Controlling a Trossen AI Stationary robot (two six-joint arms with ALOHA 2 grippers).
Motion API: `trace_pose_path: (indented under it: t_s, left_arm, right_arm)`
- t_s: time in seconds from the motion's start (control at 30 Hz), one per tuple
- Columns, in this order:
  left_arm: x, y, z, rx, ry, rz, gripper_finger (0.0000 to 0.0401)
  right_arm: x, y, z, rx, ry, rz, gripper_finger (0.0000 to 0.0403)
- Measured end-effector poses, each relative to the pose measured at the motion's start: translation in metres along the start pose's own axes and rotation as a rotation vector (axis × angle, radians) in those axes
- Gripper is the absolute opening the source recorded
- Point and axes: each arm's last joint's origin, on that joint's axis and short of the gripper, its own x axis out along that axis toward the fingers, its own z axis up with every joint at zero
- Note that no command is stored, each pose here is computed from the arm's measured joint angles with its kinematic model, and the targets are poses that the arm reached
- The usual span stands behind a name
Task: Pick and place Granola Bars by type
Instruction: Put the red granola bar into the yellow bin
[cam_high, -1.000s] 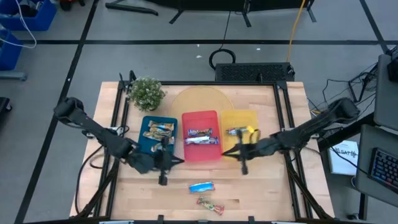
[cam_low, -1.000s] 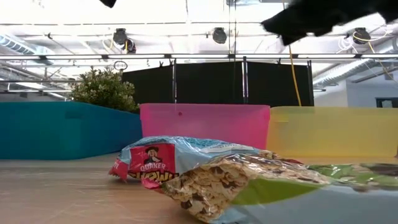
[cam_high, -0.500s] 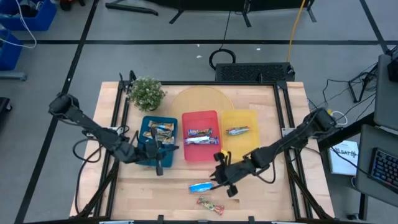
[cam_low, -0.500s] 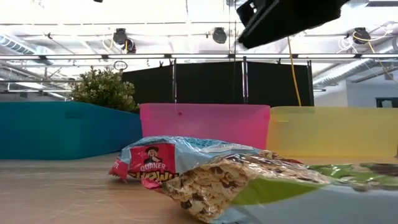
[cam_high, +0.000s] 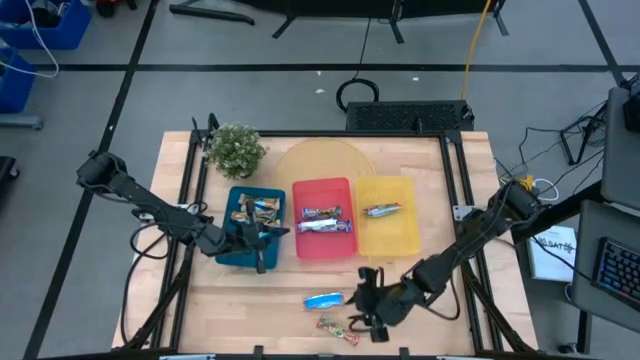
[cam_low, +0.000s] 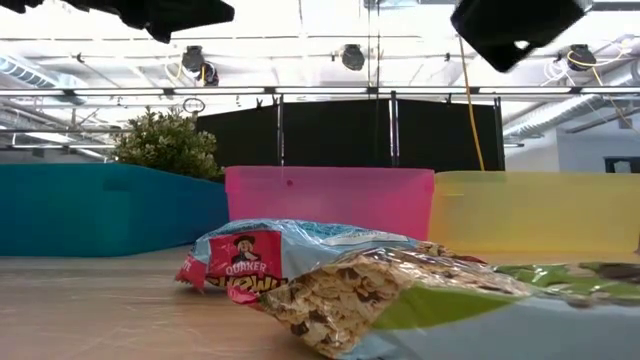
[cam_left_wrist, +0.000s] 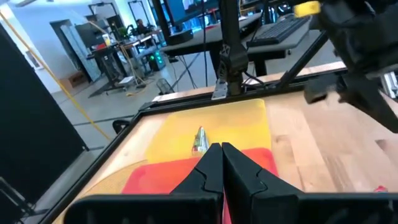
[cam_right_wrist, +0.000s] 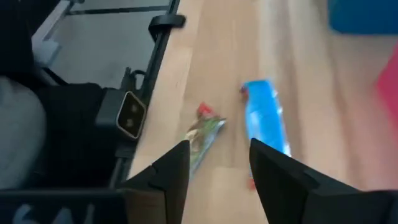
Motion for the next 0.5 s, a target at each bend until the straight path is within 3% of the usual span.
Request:
trace_pose_path:
  t_s: [0.17, 0.27, 0.37, 0.5]
  left_arm:
    - [0.0, 0.0, 0.003, -0.004, -0.013, 0.002, 0.0006]
    - [0.0, 0.0, 0.003, 0.005, -0.015, 0.002, 0.0006]
    - [0.0, 0.0, 0.003, 0.006, -0.017, -0.003, 0.0006]
    - [0.0, 0.0, 0.003, 0.014, -0.017, -0.003, 0.0006]
  right_arm:
    - [0.014, 0.028, -0.004, 0.077, 0.057, 0.086, 0.0145]
    - [0.026, 0.042, -0.008, 0.054, 0.12, 0.087, 0.0149]
    - [0.037, 0.047, -0.013, 0.039, 0.212, 0.069, 0.0165]
    - [0.047, 0.044, -0.01, 0.111, 0.265, 0.041, 0.019]
